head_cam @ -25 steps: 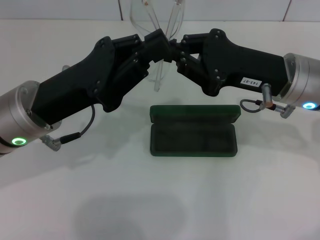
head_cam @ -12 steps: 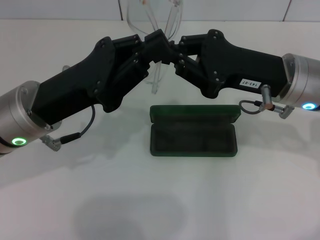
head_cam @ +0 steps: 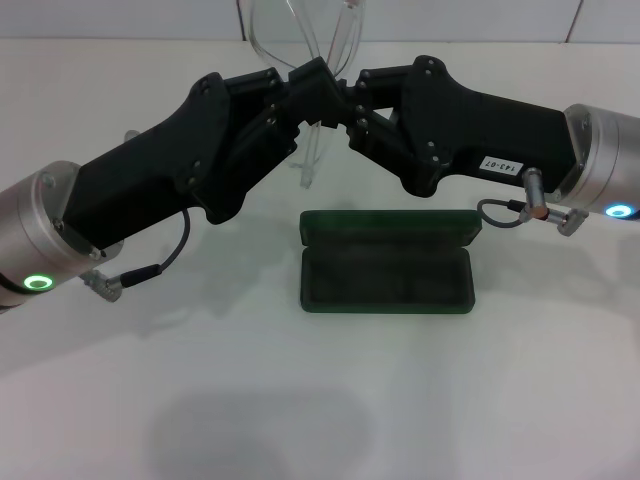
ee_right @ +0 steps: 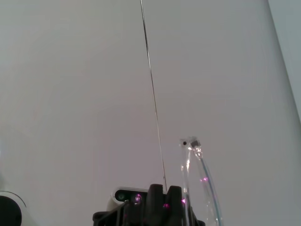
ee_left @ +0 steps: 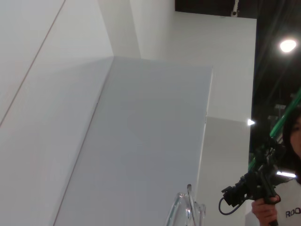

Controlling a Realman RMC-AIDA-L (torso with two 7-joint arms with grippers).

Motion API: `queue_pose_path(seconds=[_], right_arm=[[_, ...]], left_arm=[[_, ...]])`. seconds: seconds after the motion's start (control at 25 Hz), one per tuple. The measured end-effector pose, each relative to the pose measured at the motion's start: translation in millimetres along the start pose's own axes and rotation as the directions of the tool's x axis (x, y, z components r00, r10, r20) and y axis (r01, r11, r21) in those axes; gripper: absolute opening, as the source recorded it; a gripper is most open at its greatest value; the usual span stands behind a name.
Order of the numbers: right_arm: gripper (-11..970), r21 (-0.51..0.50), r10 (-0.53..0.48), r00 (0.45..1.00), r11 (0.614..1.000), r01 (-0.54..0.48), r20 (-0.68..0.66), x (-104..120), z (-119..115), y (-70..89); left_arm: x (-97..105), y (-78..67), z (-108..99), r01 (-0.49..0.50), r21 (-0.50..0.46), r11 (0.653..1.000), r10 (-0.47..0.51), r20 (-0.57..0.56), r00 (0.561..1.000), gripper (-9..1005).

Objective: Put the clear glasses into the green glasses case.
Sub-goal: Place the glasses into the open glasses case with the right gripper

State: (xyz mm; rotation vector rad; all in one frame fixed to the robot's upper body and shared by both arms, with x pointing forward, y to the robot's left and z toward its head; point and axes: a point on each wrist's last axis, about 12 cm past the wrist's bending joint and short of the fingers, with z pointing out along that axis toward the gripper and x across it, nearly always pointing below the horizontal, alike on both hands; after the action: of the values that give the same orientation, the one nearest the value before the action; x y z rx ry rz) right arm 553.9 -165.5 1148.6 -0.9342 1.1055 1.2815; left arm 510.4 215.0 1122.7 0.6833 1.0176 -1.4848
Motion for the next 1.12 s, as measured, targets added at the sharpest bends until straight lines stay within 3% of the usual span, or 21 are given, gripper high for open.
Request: queue_pose_path(seconds=[0.76,1.12], right_arm=[[53,0.008,-0.010,1.000,1.000,0.010,0.006,-2.5,1.8,-3.0],[53,0.065,-0.013,1.000,0.998,0.012,0.005,-2.2,-9.6,-6.9]], left_arm=[[0.2,-0.2,-2.7,-0.001,-0.012,1.000,0.001,-0.005,1.000,94],[-15.4,-16.0,-34.8,-0.063,-0.057,0.996,0.065,0.035,0.997,95]])
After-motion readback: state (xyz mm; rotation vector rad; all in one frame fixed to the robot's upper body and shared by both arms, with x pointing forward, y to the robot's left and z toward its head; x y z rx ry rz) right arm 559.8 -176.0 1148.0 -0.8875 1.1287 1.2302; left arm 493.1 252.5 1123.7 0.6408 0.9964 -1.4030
